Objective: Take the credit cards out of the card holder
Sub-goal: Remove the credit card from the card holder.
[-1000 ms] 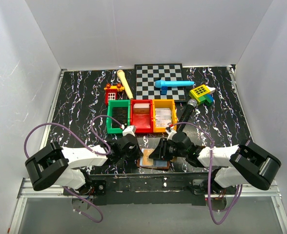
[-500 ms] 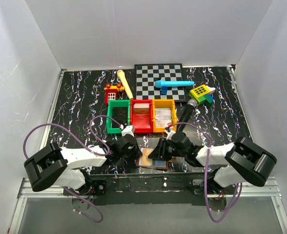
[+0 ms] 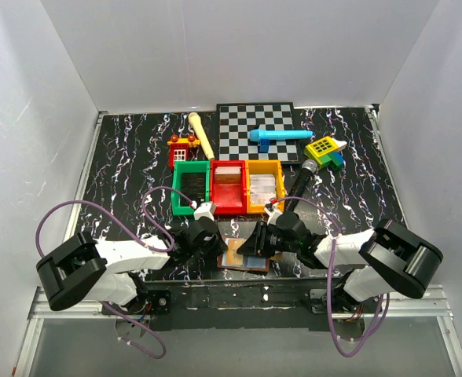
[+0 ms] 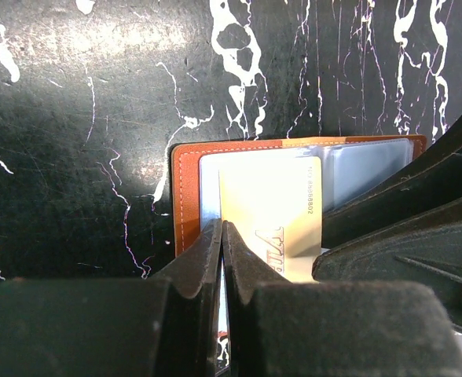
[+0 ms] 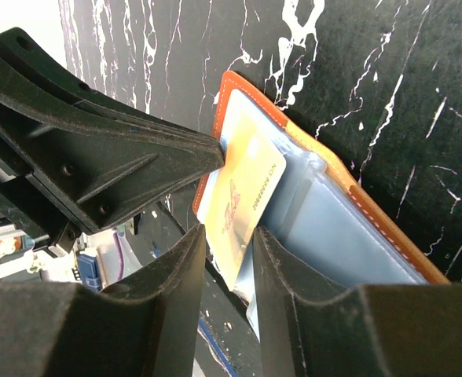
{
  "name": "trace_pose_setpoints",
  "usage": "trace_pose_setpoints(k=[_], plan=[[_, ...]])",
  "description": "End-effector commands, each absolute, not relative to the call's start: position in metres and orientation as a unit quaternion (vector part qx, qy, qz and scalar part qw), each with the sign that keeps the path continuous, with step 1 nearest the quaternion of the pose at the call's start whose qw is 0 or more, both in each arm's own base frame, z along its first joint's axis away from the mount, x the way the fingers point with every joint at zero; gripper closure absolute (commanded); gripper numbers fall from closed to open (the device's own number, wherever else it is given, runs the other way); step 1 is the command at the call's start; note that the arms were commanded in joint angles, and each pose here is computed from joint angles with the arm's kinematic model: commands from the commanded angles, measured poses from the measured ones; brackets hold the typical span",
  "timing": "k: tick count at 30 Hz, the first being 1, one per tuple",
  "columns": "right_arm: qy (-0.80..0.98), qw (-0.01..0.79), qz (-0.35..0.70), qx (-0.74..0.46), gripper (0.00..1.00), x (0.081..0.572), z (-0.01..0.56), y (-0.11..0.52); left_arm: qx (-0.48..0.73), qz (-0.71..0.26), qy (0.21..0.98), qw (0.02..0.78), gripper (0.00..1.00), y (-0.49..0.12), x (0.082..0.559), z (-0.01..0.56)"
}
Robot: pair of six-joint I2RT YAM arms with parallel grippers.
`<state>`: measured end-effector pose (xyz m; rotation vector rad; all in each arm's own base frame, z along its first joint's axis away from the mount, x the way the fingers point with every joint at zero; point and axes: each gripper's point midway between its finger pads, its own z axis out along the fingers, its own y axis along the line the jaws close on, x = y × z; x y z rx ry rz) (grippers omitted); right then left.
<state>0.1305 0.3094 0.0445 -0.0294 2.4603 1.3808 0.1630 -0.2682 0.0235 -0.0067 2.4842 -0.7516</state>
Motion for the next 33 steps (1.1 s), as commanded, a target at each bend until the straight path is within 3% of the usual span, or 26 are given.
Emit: trace_pose_setpoints(k=[1,5,20,33], plan=[[0.814,0.200,0.545,-0.021,0.65,0.142,0.087,0.328,0.015,-0.249,0.940,0.235,1.00,-0.252,0.144,0.001],[0.814,0.200,0.545,-0.020,0.70,0.142,0.086,0.328,0.013,-0.248,0.939,0.236,1.00,-0.251,0.144,0.001],[0.824,0.202,0.530,-0.013,0.71,0.140,0.081,0.319,-0.004,-0.230,0.944,0.236,1.00,-0.243,0.145,-0.002],[0.828,0.205,0.522,-0.008,0.85,0.139,0.081,0.312,-0.011,-0.226,0.945,0.236,1.00,-0.240,0.145,-0.003]])
